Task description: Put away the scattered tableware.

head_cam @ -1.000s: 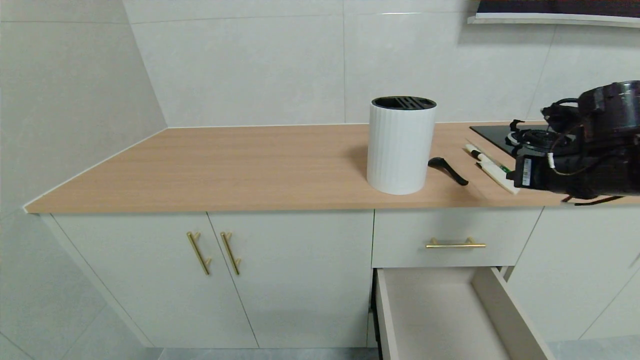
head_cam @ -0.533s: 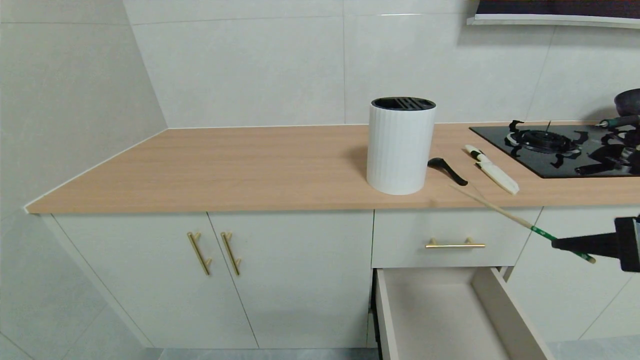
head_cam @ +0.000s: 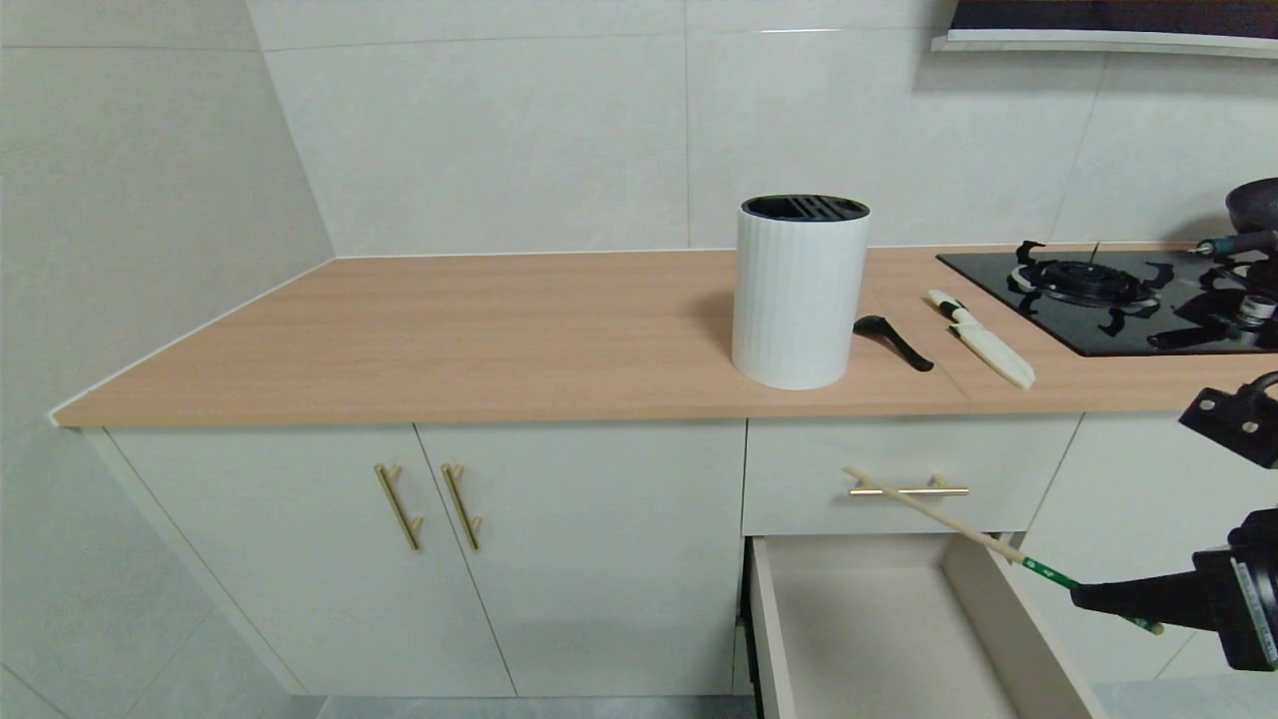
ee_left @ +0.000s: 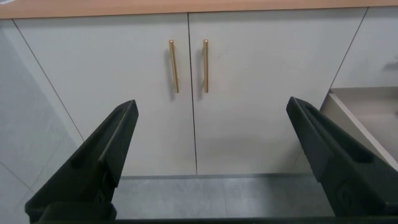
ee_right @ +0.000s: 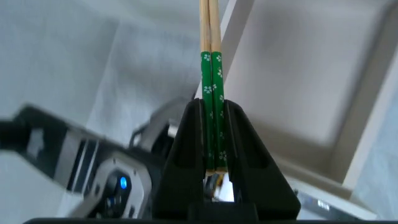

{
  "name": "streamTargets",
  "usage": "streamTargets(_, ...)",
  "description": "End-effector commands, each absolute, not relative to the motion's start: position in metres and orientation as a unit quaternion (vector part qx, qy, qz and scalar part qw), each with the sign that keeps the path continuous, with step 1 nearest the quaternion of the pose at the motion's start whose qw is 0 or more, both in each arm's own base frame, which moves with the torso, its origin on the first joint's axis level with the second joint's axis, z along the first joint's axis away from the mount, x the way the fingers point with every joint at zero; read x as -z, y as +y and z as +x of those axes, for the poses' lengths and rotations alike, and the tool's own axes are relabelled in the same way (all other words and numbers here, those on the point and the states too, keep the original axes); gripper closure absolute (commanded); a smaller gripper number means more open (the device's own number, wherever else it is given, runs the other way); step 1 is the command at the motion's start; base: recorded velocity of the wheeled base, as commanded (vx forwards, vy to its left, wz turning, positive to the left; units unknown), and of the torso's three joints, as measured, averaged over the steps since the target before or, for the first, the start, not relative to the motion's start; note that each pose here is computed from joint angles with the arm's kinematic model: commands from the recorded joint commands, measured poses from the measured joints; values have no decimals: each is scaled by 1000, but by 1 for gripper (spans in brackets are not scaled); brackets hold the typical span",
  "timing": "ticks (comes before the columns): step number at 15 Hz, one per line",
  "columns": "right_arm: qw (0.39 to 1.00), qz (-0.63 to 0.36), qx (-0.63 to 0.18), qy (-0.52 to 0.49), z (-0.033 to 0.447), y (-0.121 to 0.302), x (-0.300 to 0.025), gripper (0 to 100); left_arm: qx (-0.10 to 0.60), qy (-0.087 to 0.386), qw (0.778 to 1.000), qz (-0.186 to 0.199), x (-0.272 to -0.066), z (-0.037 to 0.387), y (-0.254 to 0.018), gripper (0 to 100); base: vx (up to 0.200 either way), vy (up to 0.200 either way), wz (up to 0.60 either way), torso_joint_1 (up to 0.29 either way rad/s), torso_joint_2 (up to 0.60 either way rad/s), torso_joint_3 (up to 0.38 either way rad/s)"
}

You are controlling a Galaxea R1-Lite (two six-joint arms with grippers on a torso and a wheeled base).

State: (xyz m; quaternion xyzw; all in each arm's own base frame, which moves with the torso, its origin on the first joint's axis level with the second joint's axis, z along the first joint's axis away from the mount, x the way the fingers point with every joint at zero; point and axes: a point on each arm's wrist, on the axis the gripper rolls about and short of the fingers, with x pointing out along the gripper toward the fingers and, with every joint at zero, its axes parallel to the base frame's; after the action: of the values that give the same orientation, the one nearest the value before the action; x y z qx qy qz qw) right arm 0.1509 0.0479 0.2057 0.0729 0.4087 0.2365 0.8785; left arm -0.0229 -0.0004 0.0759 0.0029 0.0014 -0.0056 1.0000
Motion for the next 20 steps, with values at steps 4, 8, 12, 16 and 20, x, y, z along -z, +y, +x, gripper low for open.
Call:
streamTargets(4, 834, 65, -231, 497, 183, 63, -170, 100, 5, 2, 1000, 3, -76, -23, 0, 0, 0, 0, 0, 0, 0, 0)
streamTargets(8, 836, 64, -230, 494, 189, 65, -160, 100, 5, 2, 1000, 3, -76, -23, 0, 0, 0, 0, 0, -83, 217, 135)
streamTargets(12, 839, 64, -230, 490, 191, 66, -156, 100, 5, 2, 1000, 3, -76, -23, 0, 0, 0, 0, 0, -167, 453, 285)
streamTargets(16, 844, 64, -232, 479, 194, 66, -151, 100, 5, 2, 1000, 3, -75, -23, 0, 0, 0, 0, 0, -145, 460, 312)
streamTargets(20, 845, 65, -233, 477, 195, 67, -148, 100, 5, 2, 1000, 3, -76, -23, 0, 0, 0, 0, 0, -107, 444, 334)
